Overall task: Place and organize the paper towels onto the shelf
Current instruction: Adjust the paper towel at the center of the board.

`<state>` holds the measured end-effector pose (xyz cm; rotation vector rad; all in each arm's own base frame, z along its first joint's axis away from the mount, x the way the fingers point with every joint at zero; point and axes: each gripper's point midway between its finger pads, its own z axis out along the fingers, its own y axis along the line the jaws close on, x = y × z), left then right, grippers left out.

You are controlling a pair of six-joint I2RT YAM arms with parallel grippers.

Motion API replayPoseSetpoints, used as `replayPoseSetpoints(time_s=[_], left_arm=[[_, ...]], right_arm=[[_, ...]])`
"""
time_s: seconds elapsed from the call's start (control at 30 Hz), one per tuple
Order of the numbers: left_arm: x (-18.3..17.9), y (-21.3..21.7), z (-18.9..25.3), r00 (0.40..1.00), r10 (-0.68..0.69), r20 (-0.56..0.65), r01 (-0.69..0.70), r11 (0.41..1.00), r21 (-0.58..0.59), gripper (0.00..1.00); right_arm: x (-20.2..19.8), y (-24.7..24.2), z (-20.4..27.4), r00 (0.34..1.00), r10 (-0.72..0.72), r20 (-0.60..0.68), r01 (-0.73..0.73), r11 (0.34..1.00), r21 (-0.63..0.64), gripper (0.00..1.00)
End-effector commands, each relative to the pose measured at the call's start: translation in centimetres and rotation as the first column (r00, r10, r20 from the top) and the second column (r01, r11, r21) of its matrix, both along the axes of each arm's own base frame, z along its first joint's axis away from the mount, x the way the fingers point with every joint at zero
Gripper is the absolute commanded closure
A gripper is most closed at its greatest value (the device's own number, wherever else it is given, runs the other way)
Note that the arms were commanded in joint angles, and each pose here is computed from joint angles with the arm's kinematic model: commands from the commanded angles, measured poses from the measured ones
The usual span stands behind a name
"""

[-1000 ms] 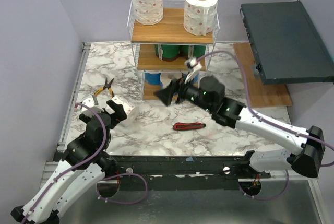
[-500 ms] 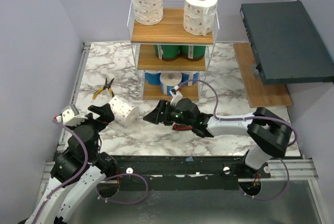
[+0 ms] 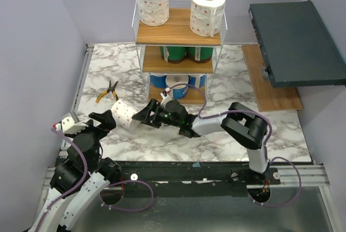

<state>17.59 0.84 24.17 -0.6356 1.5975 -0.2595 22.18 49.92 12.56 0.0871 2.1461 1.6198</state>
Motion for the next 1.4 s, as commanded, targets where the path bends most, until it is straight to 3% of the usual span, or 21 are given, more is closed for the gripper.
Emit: replayPoseSetpoints(time_s=[0.0,0.57,1.13,1.37], left_arm=[[-0.9,1.3,0.5,0.999,0.031,0.013,-0.032,0.999,0.019,0.01],[-1.7,2.3,0.2,0.998,0.051,0.041,-0.052,0.998,0.034,0.02],[-1.5,1.8,-0.1,0.999,0.027,0.043,-0.028,0.999,0.030,0.01],[-1.6,1.7,0.4,0.998,0.018,0.055,-0.020,0.999,0.027,0.01]], right_arm=[[-0.1,1.9,-0.6,0.998,0.000,-0.056,0.002,0.999,0.042,0.19],[2.2,4.0,-3.1,0.993,-0.088,-0.082,0.091,0.995,0.036,0.27],[1.7,4.1,-2.8,0.997,-0.076,-0.005,0.076,0.997,0.004,0.62],[-0.5,0.3,-0.1,0.992,0.002,0.126,0.020,0.984,-0.178,0.68]])
